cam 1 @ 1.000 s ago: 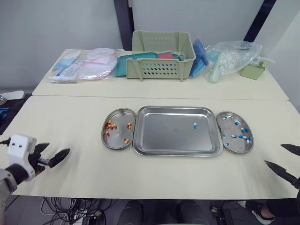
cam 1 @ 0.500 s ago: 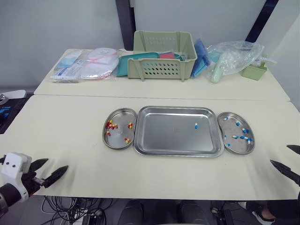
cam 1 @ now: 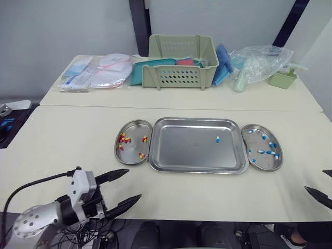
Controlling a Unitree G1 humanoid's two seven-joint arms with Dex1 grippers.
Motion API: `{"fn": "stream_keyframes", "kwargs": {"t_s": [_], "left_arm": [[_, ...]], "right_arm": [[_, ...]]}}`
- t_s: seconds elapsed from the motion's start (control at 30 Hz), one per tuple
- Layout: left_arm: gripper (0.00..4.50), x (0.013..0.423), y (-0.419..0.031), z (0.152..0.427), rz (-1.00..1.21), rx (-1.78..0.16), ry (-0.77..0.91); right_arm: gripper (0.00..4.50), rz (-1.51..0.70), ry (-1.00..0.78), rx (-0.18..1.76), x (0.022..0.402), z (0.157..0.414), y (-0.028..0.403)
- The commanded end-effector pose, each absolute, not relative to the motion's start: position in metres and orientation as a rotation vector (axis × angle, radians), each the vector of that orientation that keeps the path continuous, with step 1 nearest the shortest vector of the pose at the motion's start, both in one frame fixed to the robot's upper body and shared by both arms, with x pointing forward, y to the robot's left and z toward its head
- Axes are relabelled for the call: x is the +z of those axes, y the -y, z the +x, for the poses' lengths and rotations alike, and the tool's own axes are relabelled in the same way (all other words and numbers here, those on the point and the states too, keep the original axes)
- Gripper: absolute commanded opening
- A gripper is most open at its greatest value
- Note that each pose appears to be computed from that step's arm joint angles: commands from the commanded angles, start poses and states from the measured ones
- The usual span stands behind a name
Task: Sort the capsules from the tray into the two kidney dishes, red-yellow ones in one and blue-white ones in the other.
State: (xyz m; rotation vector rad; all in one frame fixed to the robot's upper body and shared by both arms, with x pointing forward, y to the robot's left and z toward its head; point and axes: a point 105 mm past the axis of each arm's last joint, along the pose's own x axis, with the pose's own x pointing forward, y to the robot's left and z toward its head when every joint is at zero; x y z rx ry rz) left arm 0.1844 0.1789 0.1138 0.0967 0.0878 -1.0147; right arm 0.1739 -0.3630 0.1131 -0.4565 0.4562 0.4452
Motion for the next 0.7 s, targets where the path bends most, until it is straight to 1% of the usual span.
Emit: {"fn": "stream_keyframes", "kwargs": {"t_s": [0.03, 0.13, 0.17, 0.2, 0.27, 0.33, 0.43, 0.5, 0.67, 0.7], "left_arm": [[4.46, 0.111, -0.169, 0.184, 0.101, -1.054, -0.047], [4.46, 0.111, -0.163, 0.187, 0.082, -1.058, -0.005], [4.46, 0.110, -0.162, 0.189, 0.082, -1.050, 0.004], [4.46, 0.109, -0.161, 0.190, 0.084, -1.050, 0.008], [4.46, 0.107, -0.161, 0.194, 0.086, -1.035, 0.013], [4.46, 0.106, -0.162, 0.195, 0.090, -1.032, 0.014], [4.46, 0.107, -0.159, 0.196, 0.093, -1.034, 0.018], [4.46, 0.109, -0.156, 0.196, 0.091, -1.047, 0.018], [4.46, 0.115, -0.152, 0.200, 0.098, -1.048, 0.030], [4.49, 0.115, -0.151, 0.201, 0.094, -1.046, 0.031]], "right_arm": [[4.50, -0.474, -0.434, 0.454, 0.124, 0.168, 0.357], [4.50, -0.478, -0.459, 0.479, 0.122, 0.161, 0.350], [4.50, -0.479, -0.484, 0.514, 0.119, 0.155, 0.342], [4.50, -0.476, -0.499, 0.565, 0.118, 0.150, 0.330], [4.50, -0.438, -0.487, 0.691, 0.117, 0.143, 0.289], [4.50, -0.412, -0.461, 0.741, 0.118, 0.144, 0.261], [4.50, -0.351, -0.385, 0.765, 0.121, 0.155, 0.218], [4.50, -0.298, -0.334, 0.746, 0.123, 0.165, 0.197], [4.50, -0.284, -0.232, 0.658, 0.121, 0.201, 0.163], [4.31, -0.282, -0.235, 0.654, 0.117, 0.207, 0.158]]}}
